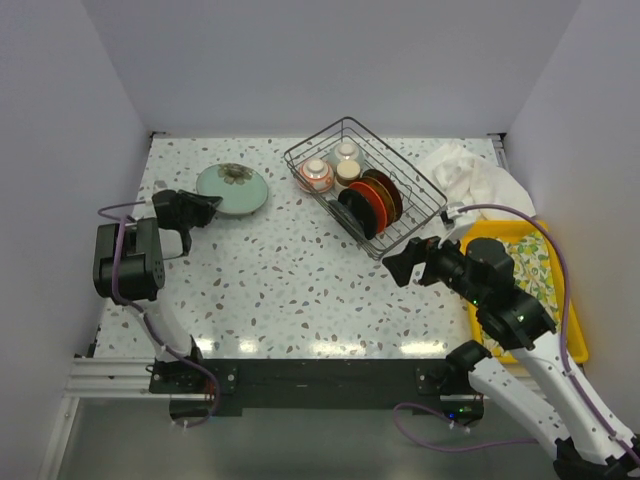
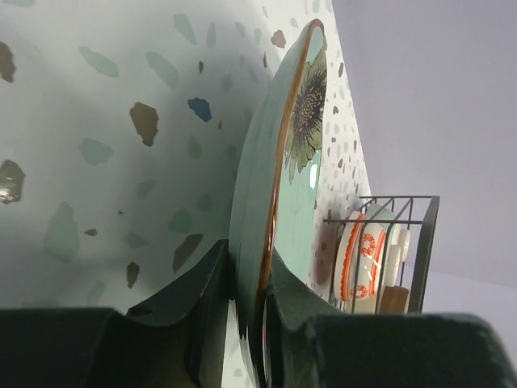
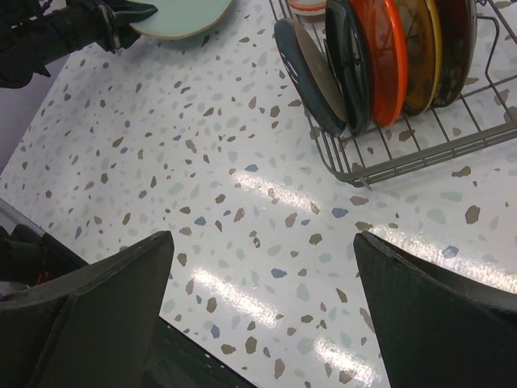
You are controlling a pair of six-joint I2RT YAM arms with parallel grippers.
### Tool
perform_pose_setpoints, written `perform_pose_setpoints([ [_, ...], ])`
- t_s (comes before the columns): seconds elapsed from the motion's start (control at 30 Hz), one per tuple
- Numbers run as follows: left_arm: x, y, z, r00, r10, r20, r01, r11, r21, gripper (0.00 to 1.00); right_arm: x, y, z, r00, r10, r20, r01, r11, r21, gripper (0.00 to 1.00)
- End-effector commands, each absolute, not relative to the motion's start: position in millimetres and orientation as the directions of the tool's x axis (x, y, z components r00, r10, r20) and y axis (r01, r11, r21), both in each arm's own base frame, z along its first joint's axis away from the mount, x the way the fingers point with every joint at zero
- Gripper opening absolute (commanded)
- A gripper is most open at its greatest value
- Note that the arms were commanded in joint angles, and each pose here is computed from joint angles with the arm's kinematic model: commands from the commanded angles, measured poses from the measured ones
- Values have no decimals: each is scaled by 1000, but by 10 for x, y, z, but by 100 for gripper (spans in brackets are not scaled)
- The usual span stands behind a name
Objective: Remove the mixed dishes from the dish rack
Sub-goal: Place the plate at the center of the board.
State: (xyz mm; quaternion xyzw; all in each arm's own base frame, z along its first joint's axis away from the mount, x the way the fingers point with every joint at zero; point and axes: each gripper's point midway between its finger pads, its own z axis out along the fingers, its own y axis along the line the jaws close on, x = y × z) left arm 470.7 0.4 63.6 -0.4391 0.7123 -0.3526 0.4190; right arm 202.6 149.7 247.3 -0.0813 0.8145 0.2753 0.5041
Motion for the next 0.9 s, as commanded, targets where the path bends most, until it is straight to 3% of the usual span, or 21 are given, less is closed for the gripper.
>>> perform_pose_setpoints([
  [0.0,4967,181,1145,-210,-906,-368,-139,400,-906,4,2046,1419,2645,-432,156,-888,-399,850,344,98],
  [0.1,4934,229,1018,-232,-900,-370,-173,412,-894,16,2063,1421,2621,-437,158,-885,-392,852,346,98],
  [0.33,4801,349,836,-282,-858,-430,-241,497,-834,57,2108,1456,2613,-443,162,-882,-391,851,352,98],
  [0.53,4611,479,755,-327,-808,-490,-302,580,-756,80,2151,1464,2596,-448,154,-881,-383,857,345,98],
  [0.87,4316,767,872,-379,-704,-601,-419,710,-566,96,2244,1325,2518,-456,126,-881,-308,906,290,99],
])
